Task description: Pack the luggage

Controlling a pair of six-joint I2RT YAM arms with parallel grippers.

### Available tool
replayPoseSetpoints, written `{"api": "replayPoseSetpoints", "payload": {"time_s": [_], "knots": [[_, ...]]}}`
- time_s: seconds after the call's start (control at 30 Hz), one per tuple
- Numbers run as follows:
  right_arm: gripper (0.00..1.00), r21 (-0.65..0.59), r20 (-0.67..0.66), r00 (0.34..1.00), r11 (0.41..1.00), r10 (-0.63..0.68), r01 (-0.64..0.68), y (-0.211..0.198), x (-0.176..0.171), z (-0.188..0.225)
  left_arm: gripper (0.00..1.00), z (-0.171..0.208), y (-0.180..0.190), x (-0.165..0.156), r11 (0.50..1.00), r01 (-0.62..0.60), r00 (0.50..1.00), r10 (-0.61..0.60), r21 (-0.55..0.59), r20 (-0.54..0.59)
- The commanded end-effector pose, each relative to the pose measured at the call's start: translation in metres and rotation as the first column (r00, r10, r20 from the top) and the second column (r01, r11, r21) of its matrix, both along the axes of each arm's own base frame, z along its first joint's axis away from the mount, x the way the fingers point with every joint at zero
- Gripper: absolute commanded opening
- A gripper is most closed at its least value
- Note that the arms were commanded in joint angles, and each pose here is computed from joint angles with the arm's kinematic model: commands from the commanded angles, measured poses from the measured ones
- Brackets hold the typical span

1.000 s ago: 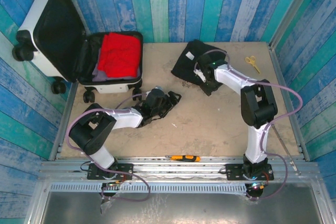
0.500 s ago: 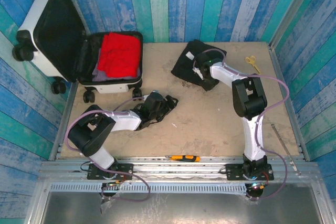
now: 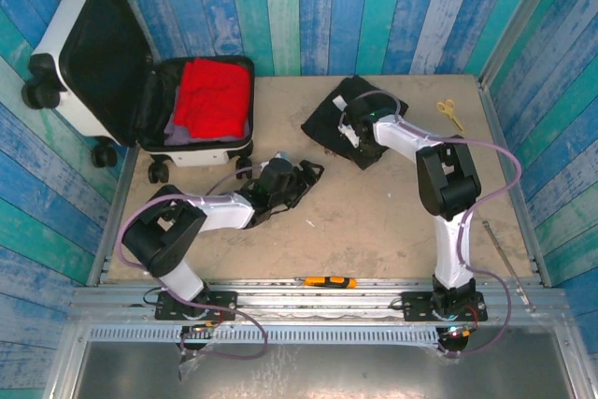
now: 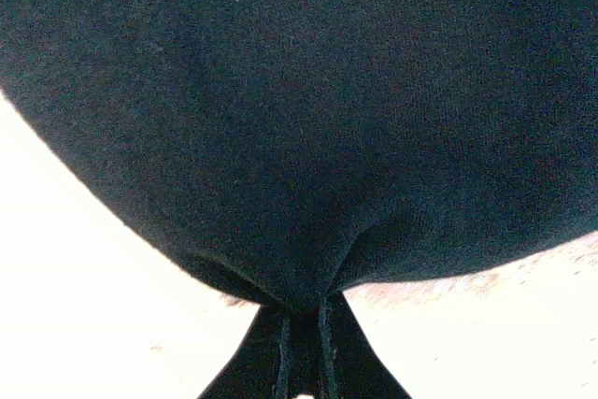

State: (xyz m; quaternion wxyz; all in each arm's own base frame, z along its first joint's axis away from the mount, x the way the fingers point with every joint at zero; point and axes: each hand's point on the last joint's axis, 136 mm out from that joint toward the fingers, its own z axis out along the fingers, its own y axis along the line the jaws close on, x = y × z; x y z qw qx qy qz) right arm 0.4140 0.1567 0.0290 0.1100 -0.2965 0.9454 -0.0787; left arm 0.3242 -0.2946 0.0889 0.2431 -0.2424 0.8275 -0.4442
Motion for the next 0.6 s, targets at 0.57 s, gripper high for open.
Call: {"api": "replayPoseSetpoints", "payload": {"time_s": [0.57], "knots": [[0.01,0.234,-0.054,0.999,0.972,0.006,0.007,0.028,-0.070,0.055,0.94,-0.043,-0.056,0.037,0.995,0.023,0.996,-0.032,-0.100,-0.087]]}}
